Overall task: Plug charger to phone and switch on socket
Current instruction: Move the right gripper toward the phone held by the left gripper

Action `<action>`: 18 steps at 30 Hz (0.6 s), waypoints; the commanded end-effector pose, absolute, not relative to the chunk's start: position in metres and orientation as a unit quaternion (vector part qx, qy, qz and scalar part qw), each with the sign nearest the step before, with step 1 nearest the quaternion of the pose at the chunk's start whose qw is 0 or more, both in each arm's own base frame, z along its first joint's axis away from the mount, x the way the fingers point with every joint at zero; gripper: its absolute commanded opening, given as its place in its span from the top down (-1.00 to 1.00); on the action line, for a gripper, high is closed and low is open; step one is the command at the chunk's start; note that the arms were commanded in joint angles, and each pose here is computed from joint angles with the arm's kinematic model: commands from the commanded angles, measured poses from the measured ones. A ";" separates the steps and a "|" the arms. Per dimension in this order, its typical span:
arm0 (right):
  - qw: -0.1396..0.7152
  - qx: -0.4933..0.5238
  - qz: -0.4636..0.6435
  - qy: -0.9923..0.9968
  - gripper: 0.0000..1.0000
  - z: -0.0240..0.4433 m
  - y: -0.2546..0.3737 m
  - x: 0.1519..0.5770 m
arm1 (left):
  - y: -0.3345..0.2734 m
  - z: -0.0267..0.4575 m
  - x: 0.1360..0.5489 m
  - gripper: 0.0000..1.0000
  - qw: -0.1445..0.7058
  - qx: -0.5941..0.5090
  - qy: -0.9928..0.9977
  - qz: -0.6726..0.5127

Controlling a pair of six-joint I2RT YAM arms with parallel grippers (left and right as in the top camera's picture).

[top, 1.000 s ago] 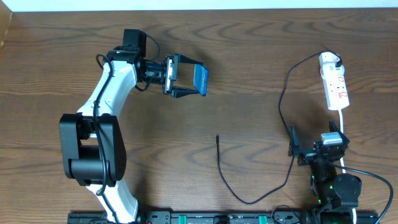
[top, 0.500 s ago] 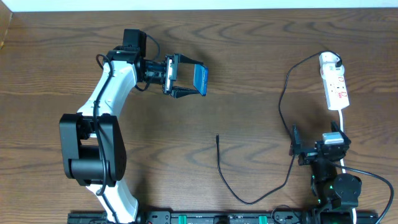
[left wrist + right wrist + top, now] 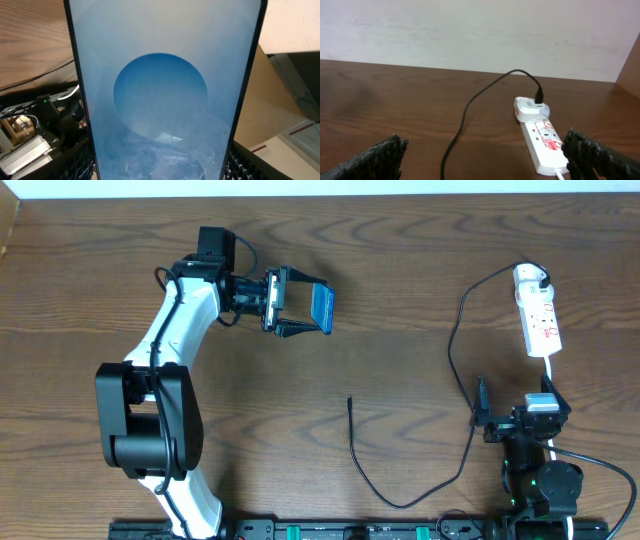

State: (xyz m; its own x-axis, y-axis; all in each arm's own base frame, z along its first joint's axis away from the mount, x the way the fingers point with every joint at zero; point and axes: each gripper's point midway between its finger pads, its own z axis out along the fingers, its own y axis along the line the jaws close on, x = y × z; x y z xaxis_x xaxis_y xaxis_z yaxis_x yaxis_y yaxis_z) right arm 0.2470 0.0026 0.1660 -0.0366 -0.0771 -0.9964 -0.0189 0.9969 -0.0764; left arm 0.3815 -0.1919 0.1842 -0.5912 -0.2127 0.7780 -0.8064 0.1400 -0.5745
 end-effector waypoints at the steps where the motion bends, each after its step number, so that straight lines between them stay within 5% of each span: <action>1: 0.700 -0.026 -0.021 0.713 -0.99 0.172 0.001 0.246 | -0.194 0.215 0.380 0.86 0.260 0.328 -0.703 0.575; 18: 0.704 0.019 0.027 0.709 -0.99 0.181 0.002 0.245 | -0.194 0.215 0.380 0.85 0.260 0.328 -0.703 0.575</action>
State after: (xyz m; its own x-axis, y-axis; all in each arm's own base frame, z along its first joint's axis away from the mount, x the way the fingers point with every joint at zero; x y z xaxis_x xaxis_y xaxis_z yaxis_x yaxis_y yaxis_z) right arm 0.2471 0.0024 0.1668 -0.0347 -0.0115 -0.9993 -0.0153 0.9998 -0.0110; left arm 0.3815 -0.1919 0.1842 -0.5909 -0.2128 0.7782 -0.8066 0.1400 -0.5743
